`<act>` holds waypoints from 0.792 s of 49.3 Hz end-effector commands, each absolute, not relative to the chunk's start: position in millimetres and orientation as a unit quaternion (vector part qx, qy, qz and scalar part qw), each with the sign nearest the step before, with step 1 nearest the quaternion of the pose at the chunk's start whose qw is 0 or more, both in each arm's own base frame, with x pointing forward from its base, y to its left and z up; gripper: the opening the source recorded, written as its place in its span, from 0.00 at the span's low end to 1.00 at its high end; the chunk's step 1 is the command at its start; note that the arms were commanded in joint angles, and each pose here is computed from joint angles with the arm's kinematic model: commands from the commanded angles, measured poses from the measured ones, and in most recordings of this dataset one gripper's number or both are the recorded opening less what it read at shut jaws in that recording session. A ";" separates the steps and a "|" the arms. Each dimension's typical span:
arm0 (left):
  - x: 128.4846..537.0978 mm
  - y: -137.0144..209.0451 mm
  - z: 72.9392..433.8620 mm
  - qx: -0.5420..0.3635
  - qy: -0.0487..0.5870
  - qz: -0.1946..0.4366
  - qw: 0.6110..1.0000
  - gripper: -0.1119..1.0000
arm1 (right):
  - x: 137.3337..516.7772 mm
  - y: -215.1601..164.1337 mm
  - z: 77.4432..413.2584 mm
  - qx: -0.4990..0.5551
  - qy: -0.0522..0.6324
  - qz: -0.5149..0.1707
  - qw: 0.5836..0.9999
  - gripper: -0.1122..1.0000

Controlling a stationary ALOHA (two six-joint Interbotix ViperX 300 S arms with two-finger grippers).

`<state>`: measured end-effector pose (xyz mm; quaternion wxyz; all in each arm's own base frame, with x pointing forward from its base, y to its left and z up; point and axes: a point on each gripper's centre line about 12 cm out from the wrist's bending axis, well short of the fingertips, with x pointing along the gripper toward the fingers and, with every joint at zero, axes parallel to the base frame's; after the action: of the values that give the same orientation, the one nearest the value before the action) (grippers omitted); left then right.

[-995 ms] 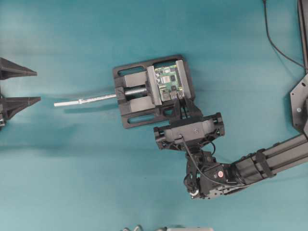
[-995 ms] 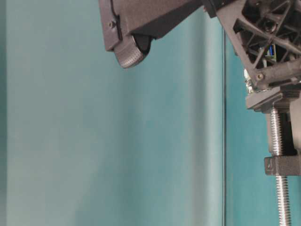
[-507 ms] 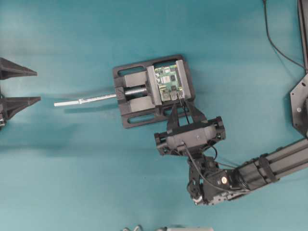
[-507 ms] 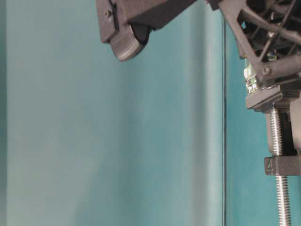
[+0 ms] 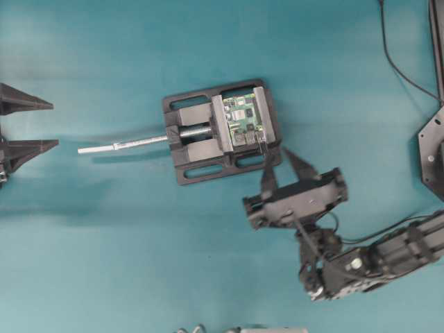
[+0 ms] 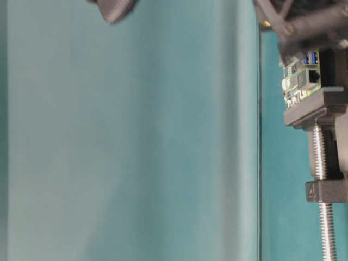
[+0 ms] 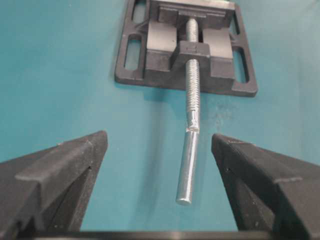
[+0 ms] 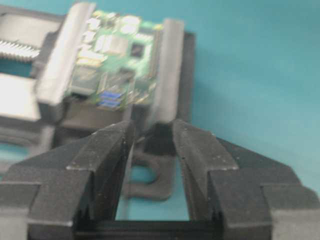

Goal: Insert the USB into the fixed PCB.
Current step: 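Open the right gripper and pull it back away from the board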

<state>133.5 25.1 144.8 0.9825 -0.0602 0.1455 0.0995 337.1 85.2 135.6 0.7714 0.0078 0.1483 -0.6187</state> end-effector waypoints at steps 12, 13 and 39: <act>135.9 25.8 150.2 -0.062 0.138 0.100 0.983 1.00 | 298.2 83.7 162.7 0.046 0.158 -0.550 0.819 0.50; 135.7 25.8 149.6 -0.062 0.138 0.100 0.983 1.00 | 296.1 82.9 162.8 0.047 0.160 -0.541 0.824 0.50; 135.7 25.8 149.6 -0.062 0.138 0.100 0.983 1.00 | 250.5 31.4 177.0 0.012 0.098 -0.311 0.945 0.50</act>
<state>133.5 25.2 144.8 0.9824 -0.0610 0.1454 0.0997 252.8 41.8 167.1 0.9345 0.0119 0.1155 -0.3364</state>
